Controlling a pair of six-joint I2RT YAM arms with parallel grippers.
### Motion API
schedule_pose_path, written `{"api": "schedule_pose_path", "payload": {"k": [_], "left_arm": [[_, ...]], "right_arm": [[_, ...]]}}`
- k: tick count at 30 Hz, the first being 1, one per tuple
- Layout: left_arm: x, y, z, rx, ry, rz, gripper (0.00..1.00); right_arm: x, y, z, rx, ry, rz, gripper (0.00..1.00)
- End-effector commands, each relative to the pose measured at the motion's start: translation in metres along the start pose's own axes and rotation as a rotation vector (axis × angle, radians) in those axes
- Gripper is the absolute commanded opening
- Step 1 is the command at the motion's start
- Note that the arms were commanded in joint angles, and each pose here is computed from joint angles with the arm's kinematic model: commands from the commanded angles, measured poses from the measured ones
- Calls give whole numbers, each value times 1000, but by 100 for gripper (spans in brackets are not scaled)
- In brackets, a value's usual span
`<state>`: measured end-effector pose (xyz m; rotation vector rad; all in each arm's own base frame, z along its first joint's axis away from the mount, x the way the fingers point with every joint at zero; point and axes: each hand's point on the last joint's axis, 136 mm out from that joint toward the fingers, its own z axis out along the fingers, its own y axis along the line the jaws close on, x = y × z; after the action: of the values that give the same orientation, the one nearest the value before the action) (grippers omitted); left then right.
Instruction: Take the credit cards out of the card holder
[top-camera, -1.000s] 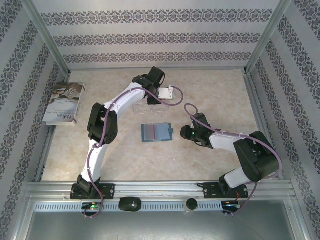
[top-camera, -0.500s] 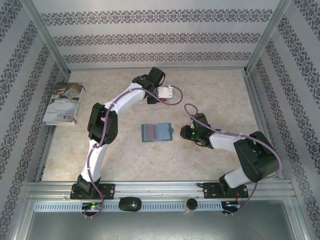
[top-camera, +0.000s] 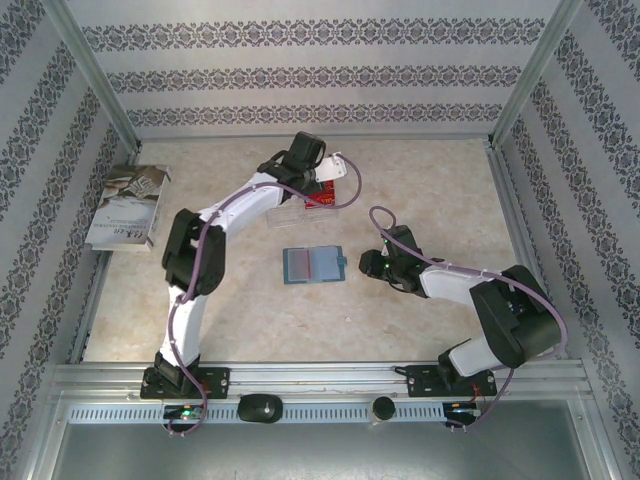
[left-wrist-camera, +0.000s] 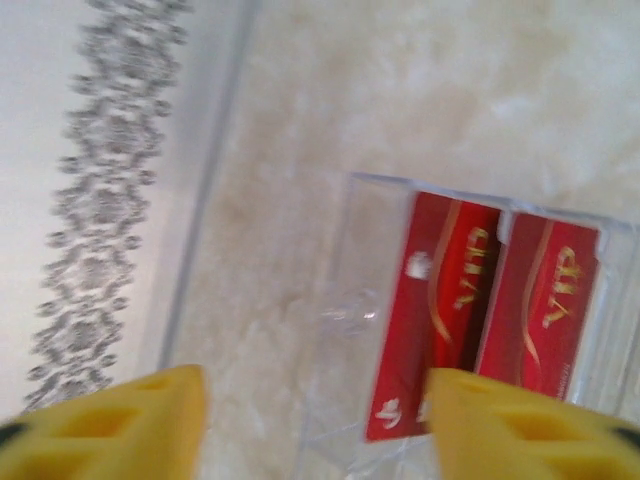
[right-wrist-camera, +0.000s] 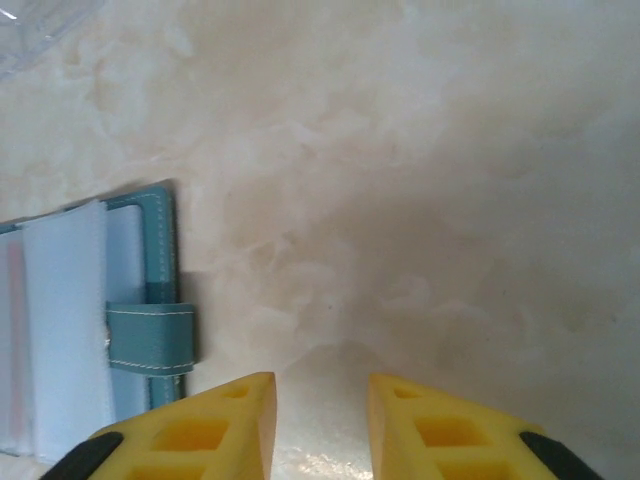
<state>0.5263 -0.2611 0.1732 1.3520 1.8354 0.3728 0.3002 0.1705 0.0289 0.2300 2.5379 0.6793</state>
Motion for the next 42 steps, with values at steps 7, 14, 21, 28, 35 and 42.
{"api": "schedule_pose_path", "payload": {"k": [7,14,21,28,35,42], "left_arm": [[-60,104,-165,-280,-447,-570,100],[3,88,-220,-88,-600,-1071,100],[121,43,-240,-201,-563,-1538,97],[189,-30,-225,-249,-311,-1706,92],[198,-57,-212,-186,-246,-1728,91],[196,-73,-202,-116,-233,-1731,89]], "right_arm": [[3,87,-13,-74,-14,-370,40],[30,138,20,-28,64,-648,45],[36,153,57,66,114,-780,46],[41,139,75,218,154,-881,47],[59,118,92,288,250,-911,47],[80,104,96,278,301,-881,22]]}}
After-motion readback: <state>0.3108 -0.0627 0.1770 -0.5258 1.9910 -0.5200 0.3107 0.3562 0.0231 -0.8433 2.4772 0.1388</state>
